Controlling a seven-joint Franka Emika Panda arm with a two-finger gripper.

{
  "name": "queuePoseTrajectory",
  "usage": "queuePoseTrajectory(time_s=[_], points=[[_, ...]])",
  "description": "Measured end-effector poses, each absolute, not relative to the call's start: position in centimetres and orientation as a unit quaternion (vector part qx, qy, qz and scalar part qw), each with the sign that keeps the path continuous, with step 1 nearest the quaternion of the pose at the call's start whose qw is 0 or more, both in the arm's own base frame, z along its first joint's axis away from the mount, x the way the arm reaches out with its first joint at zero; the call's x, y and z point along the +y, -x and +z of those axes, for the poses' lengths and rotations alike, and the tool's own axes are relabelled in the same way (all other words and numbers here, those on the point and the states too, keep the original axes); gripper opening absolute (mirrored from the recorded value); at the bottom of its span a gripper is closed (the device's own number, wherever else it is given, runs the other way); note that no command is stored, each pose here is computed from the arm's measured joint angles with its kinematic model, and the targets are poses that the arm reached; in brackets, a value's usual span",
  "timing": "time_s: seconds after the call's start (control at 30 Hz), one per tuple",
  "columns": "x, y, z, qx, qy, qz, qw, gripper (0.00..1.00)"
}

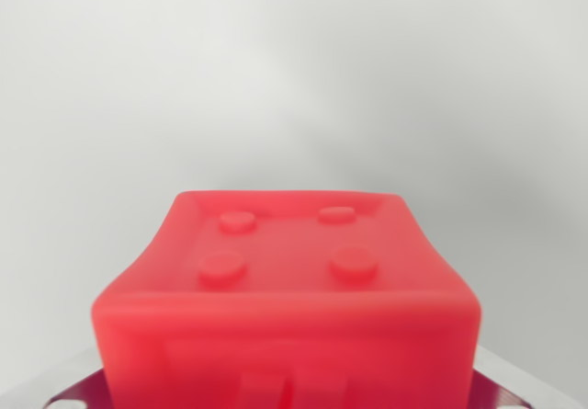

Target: Destack cube

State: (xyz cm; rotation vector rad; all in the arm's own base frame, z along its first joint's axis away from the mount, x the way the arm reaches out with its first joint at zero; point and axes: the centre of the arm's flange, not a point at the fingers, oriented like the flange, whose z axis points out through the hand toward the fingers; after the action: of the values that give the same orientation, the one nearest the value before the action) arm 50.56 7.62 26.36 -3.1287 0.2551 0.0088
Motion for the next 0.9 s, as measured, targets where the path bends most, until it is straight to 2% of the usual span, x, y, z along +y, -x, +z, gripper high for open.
queuePoseTrajectory(time_s=[0.9], points=[[8.5,-54.9,23.1,0.127,0.992,0.0027,0.0017,0.00]])
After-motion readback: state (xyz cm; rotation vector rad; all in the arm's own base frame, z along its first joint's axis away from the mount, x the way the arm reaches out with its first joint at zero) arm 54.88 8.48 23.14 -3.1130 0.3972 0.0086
